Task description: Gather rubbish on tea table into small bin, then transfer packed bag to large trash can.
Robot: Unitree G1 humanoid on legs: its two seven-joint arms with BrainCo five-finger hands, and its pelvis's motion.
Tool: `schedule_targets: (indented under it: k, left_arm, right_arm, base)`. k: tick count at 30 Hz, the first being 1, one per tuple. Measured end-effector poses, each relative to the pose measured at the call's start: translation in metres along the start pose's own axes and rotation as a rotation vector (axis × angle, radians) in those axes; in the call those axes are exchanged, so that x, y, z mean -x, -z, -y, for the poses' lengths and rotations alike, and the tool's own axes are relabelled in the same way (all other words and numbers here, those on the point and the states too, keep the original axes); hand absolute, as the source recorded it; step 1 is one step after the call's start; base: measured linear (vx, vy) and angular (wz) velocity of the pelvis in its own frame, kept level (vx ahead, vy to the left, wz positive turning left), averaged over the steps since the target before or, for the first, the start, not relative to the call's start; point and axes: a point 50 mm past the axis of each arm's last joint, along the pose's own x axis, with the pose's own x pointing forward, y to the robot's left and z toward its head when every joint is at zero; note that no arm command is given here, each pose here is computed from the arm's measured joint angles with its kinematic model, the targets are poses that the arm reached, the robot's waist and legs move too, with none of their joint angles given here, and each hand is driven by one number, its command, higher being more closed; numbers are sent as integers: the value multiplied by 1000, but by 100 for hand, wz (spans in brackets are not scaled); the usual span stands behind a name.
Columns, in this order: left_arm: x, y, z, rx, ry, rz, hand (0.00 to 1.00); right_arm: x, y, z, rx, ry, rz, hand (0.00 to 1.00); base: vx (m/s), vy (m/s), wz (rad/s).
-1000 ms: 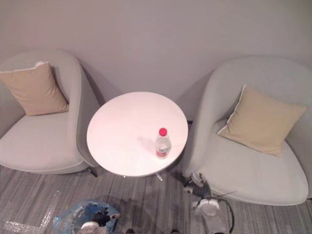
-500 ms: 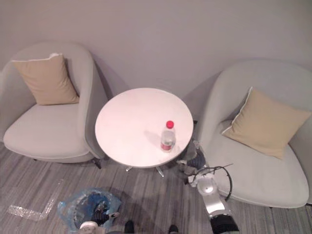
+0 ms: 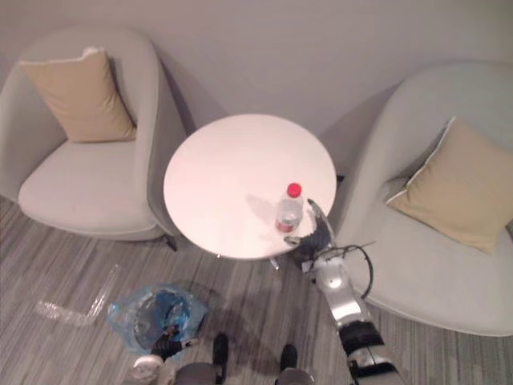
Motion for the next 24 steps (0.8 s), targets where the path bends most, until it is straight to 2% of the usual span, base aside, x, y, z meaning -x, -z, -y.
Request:
schedule_targets:
  k: [4, 5, 10, 17, 24]
  left_arm:
    - [-2, -8, 1, 19, 1, 30, 0]
    - [-3, -13, 1, 29, 0, 44, 0]
    - [-6, -22, -1, 58, -10, 71, 0]
    - [-6, -26, 0, 76, -20, 90, 0]
    - [-5, -24, 1, 64, -12, 77, 0]
  right_arm:
    - [-15, -12, 4, -38, 36, 13, 0]
    - [-20, -17, 7, -39, 54, 19, 100]
    - [-35, -37, 16, -84, 114, 63, 100]
    - [-38, -39, 19, -135, 151, 52, 100]
    - [-4, -40, 23, -205, 162, 136, 100]
  base:
    - [-7, 19, 15]
    - [-18, 17, 9]
    - [-49, 23, 11]
    - [-47, -5, 8]
    - [-39, -11, -2]
